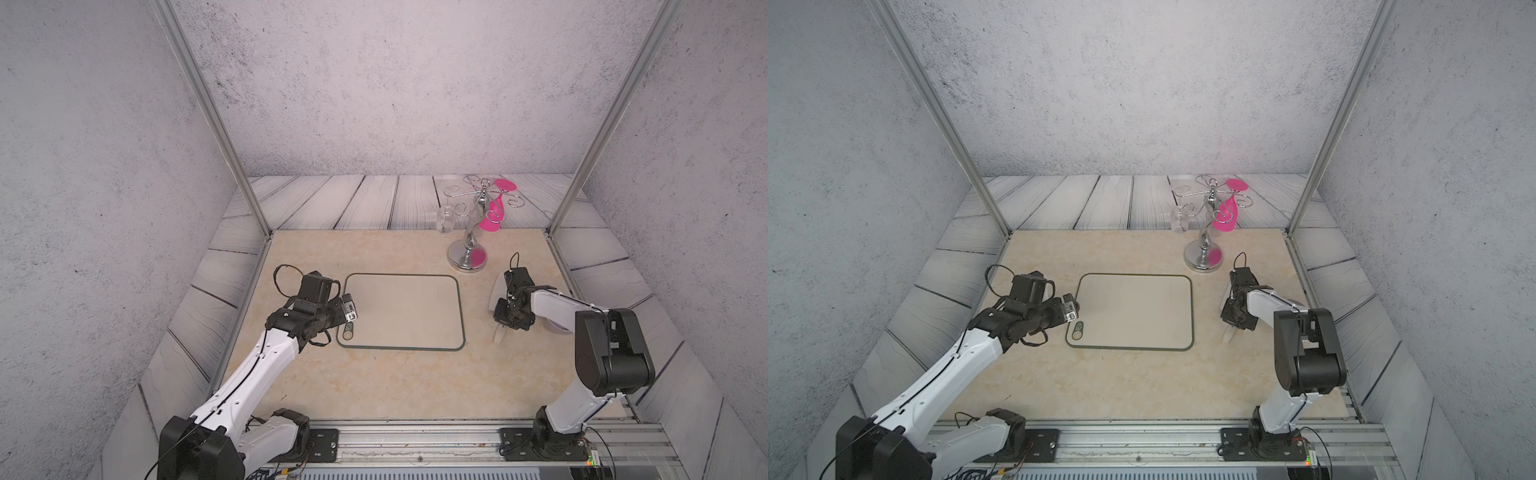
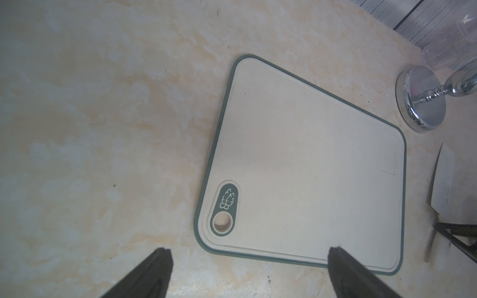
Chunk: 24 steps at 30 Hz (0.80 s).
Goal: Align the knife with the edge of the cutting board
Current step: Pick up the knife at the center of the board, then place the knife at the edge of the cutting board.
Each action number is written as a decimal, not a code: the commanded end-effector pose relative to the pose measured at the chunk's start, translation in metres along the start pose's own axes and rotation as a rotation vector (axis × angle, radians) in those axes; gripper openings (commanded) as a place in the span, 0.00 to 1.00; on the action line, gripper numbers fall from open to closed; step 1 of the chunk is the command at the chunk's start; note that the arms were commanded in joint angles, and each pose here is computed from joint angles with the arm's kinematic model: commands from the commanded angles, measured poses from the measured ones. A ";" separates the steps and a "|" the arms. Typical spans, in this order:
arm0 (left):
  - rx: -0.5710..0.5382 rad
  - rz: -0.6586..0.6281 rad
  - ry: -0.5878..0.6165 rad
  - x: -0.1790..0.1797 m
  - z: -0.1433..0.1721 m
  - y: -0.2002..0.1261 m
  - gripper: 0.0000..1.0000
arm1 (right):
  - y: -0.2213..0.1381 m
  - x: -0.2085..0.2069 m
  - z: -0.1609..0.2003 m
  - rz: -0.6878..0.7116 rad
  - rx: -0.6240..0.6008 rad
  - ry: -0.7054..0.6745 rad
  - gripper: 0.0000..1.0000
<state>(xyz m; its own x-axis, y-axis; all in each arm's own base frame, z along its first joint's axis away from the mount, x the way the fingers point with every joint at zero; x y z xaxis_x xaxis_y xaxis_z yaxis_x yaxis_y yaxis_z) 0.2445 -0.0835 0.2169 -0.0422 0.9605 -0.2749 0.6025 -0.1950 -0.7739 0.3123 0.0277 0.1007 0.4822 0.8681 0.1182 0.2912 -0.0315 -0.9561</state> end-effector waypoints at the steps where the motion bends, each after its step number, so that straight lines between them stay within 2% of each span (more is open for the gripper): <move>1: 0.020 -0.007 0.005 0.001 0.005 0.001 1.00 | -0.019 0.001 -0.001 -0.007 -0.050 -0.006 0.07; 11: 0.027 -0.003 0.002 0.001 0.005 0.003 1.00 | -0.048 0.015 0.012 -0.013 -0.126 -0.063 0.07; 24: 0.057 0.017 0.002 -0.004 0.008 0.006 1.00 | -0.080 0.041 0.071 -0.080 -0.119 -0.177 0.07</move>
<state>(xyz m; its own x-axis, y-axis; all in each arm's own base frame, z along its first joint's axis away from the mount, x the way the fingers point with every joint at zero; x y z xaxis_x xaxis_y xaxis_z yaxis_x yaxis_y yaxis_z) 0.2446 -0.0874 0.2139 -0.0334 0.9563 -0.2903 0.5848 -0.2169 -0.7816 0.2621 0.1000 0.1621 0.2804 0.9490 0.1444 0.4274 0.0113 -0.9040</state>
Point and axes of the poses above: each gripper's point midway between its finger pads, its own y axis out along the fingers, its own x axis along the line the jaws close on, z = x × y, the point moved 8 cm from there along -y, back along the fingers, and after that the axes turned 7 degrees about y, right-handed, at the moved point
